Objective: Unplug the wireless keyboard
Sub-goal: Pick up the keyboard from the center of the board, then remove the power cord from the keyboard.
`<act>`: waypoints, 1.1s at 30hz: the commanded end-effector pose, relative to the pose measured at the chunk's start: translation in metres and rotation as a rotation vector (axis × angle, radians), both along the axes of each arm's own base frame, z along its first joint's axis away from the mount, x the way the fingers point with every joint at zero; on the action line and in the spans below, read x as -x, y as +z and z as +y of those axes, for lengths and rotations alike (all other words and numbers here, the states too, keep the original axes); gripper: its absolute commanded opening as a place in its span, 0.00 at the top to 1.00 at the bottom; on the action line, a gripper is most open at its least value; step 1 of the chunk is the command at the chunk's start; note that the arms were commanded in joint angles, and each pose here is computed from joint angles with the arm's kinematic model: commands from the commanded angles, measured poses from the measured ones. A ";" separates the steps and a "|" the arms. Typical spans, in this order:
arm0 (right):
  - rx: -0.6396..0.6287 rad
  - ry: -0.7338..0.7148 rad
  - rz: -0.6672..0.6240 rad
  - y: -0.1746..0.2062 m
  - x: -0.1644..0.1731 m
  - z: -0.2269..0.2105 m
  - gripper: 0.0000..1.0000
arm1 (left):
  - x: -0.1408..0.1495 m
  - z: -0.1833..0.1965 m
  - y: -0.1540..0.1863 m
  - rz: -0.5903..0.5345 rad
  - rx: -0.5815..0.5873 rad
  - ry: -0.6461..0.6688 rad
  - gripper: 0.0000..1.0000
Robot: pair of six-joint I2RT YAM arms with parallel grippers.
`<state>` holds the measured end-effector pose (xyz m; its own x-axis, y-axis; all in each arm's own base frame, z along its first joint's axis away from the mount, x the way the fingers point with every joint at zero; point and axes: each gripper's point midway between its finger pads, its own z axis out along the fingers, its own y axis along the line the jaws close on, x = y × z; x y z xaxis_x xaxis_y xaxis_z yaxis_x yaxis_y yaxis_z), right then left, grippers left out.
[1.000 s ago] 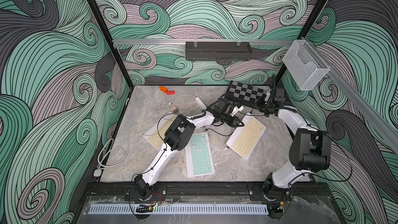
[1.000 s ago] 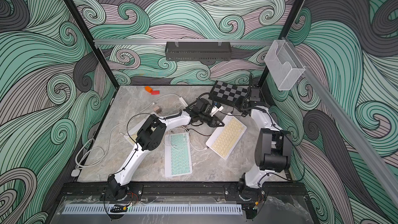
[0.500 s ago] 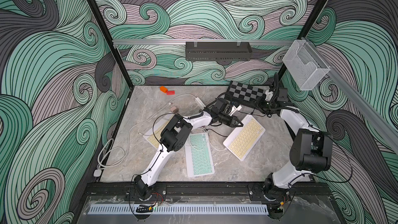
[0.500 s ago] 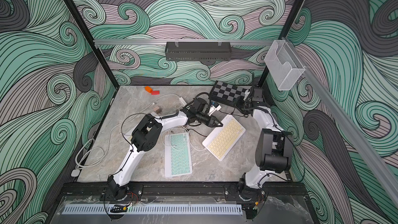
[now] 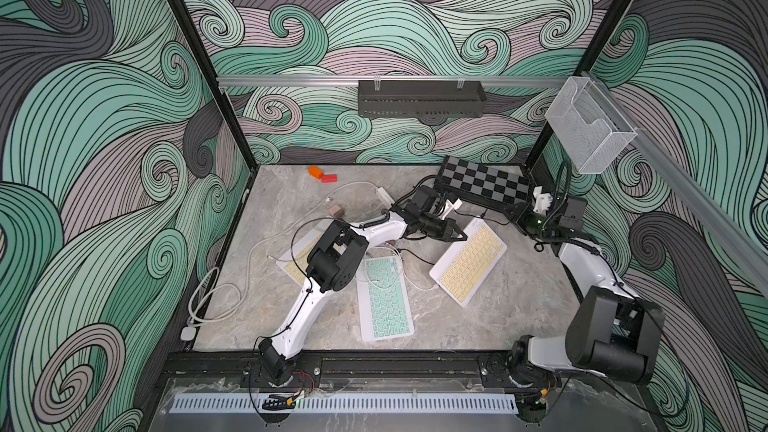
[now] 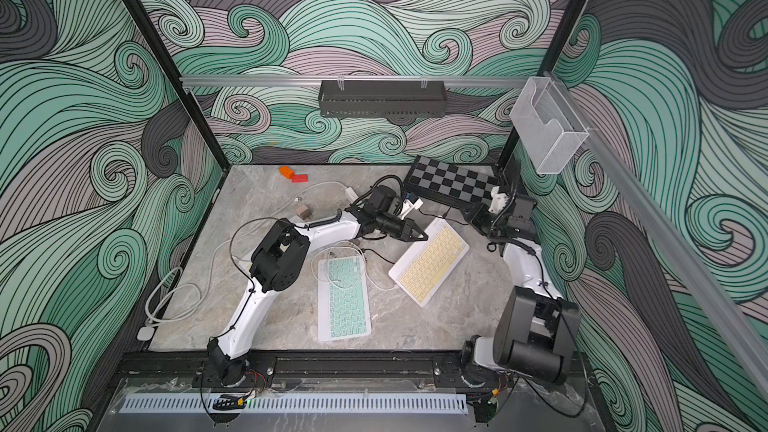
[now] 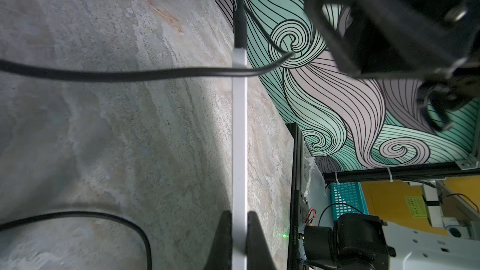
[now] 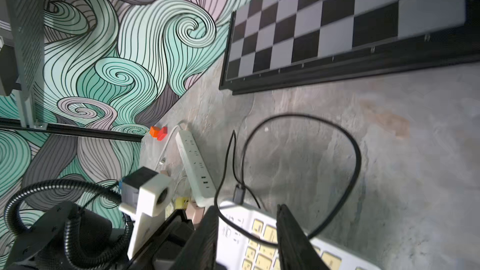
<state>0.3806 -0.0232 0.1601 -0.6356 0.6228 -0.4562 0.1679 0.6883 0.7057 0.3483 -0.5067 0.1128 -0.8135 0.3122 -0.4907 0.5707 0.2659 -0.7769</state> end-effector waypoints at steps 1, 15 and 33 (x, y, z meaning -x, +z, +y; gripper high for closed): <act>-0.014 0.084 -0.069 -0.002 0.003 0.017 0.63 | -0.005 -0.003 0.040 0.014 0.089 -0.009 1.00; 0.021 0.262 -0.144 -0.012 -0.022 0.040 0.73 | 0.018 0.007 0.053 0.058 0.100 -0.085 1.00; 0.001 0.344 -0.163 -0.001 -0.019 0.049 0.67 | 0.013 0.016 0.086 -0.011 0.179 -0.128 1.00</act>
<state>0.3995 0.0303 0.1495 -0.7406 0.4069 -0.5348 -0.1203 0.7027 0.7013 0.3345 -0.4940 0.1220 -0.8424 0.3509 -0.4089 0.4978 0.2167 -0.8397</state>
